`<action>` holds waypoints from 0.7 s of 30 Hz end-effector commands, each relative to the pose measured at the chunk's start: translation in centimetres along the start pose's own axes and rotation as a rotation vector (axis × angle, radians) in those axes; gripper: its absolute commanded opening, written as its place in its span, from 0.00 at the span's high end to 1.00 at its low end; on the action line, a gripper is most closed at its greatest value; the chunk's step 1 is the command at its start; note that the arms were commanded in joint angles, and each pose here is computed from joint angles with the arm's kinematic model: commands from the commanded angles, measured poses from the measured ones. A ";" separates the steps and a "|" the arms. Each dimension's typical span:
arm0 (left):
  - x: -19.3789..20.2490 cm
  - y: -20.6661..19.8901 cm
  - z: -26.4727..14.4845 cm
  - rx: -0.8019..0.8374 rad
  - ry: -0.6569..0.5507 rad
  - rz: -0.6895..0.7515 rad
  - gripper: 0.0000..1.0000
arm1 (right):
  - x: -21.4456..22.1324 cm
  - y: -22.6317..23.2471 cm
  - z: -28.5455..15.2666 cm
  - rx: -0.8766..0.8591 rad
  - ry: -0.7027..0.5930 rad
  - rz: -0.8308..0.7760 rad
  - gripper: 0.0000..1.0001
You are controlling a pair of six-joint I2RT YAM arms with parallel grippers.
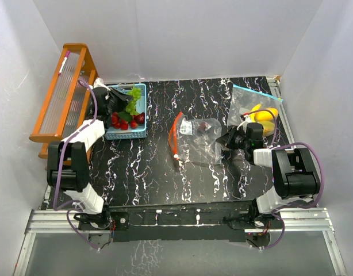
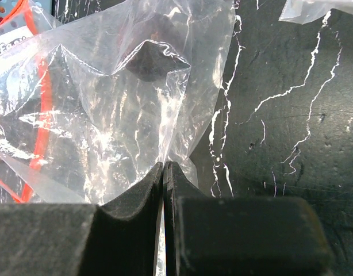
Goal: Open the zip-top bag and remove the fake food
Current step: Place the fake fruit in the bin.
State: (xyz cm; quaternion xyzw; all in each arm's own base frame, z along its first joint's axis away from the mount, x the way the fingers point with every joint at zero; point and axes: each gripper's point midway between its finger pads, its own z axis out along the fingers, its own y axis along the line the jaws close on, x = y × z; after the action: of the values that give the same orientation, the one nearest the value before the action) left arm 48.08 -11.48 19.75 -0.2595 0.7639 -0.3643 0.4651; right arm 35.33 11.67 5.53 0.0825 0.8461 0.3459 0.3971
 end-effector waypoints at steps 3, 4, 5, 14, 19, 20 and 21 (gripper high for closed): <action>-3.2 3.2 3.6 -0.087 -0.095 0.018 1.00 | -1.5 1.4 0.2 -0.074 -0.043 -0.040 0.92; -3.6 3.5 4.3 -0.097 -0.096 0.015 1.00 | -1.5 1.5 0.2 -0.076 -0.042 -0.041 0.92; -3.8 3.6 4.8 -0.101 -0.089 0.011 0.99 | -1.5 1.6 0.1 -0.078 -0.039 -0.042 0.92; -2.8 1.4 3.0 -0.036 -0.065 0.014 0.41 | -0.8 2.0 -0.1 -0.109 -0.024 -0.040 0.92; 1.4 -1.3 0.8 -0.025 -0.036 0.101 0.60 | -1.0 2.1 0.2 -0.114 -0.021 -0.044 0.92; 2.7 -2.5 0.6 -0.006 -0.029 0.119 0.64 | -1.1 2.0 0.2 -0.114 -0.021 -0.043 0.92; 4.1 -3.5 0.6 0.014 -0.008 0.136 0.66 | -1.0 2.0 0.3 -0.115 -0.017 -0.042 0.92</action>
State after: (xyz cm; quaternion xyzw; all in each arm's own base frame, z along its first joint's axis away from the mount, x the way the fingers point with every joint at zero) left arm 49.35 -11.57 17.24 -0.2662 0.7790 -0.3201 0.4689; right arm 34.88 12.67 6.04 0.0615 0.8384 0.3749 0.3910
